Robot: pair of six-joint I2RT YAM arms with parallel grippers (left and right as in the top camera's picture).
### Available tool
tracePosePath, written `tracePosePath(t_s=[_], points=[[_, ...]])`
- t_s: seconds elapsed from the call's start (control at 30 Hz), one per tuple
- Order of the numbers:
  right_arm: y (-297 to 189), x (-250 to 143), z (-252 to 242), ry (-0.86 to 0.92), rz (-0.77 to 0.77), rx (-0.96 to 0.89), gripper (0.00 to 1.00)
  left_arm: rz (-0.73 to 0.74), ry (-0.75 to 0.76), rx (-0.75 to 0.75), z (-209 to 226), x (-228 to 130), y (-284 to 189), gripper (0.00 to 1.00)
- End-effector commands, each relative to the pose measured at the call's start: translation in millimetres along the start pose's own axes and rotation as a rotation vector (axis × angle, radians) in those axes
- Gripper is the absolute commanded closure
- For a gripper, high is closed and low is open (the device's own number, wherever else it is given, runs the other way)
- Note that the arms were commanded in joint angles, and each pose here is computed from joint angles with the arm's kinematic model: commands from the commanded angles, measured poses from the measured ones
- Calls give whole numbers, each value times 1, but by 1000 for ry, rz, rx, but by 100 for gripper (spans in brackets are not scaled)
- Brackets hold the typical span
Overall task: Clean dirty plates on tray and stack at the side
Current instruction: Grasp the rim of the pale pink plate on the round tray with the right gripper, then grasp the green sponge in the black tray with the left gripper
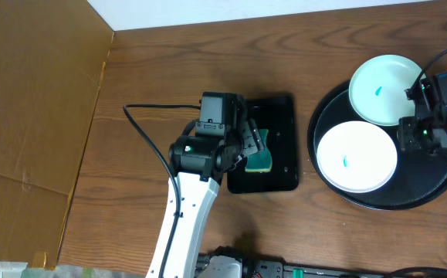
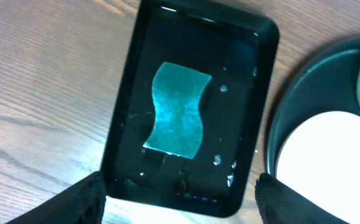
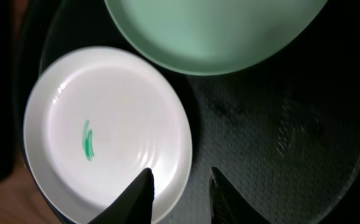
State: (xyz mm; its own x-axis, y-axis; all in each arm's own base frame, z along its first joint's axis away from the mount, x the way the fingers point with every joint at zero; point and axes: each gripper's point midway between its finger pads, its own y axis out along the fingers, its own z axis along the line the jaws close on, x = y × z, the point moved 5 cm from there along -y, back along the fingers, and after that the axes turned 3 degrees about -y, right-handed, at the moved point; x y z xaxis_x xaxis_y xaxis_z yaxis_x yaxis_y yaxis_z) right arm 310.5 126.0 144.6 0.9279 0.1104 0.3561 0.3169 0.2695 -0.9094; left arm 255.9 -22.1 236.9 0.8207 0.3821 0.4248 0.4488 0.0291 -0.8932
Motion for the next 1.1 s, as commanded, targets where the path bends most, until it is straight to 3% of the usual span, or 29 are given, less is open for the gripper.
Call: tracePosePath(t_s=[0.0,0.07,0.23,0.4,0.67,0.83,1.0,1.07], points=[[0,-3,-2,-52,18,-10,73,60,-20,93,13,-10,25,28],[0,-4,-2,-51,23,-11,73,103,-52,125,17,-16,45,34],[0,-4,-2,-51,25,-11,73,226,-59,193,21,-25,100,34],[0,-7,-3,-48,39,-13,73,332,28,54,-1,-30,146,33],[0,-12,-4,-45,62,-17,75,338,51,154,9,-32,181,38],[0,-13,-4,-43,67,-18,75,391,59,198,15,-43,196,52],[0,-14,-4,-42,72,-19,75,409,59,203,16,-46,201,89],[0,-14,-4,-42,74,-20,76,407,59,202,16,-46,201,93]])
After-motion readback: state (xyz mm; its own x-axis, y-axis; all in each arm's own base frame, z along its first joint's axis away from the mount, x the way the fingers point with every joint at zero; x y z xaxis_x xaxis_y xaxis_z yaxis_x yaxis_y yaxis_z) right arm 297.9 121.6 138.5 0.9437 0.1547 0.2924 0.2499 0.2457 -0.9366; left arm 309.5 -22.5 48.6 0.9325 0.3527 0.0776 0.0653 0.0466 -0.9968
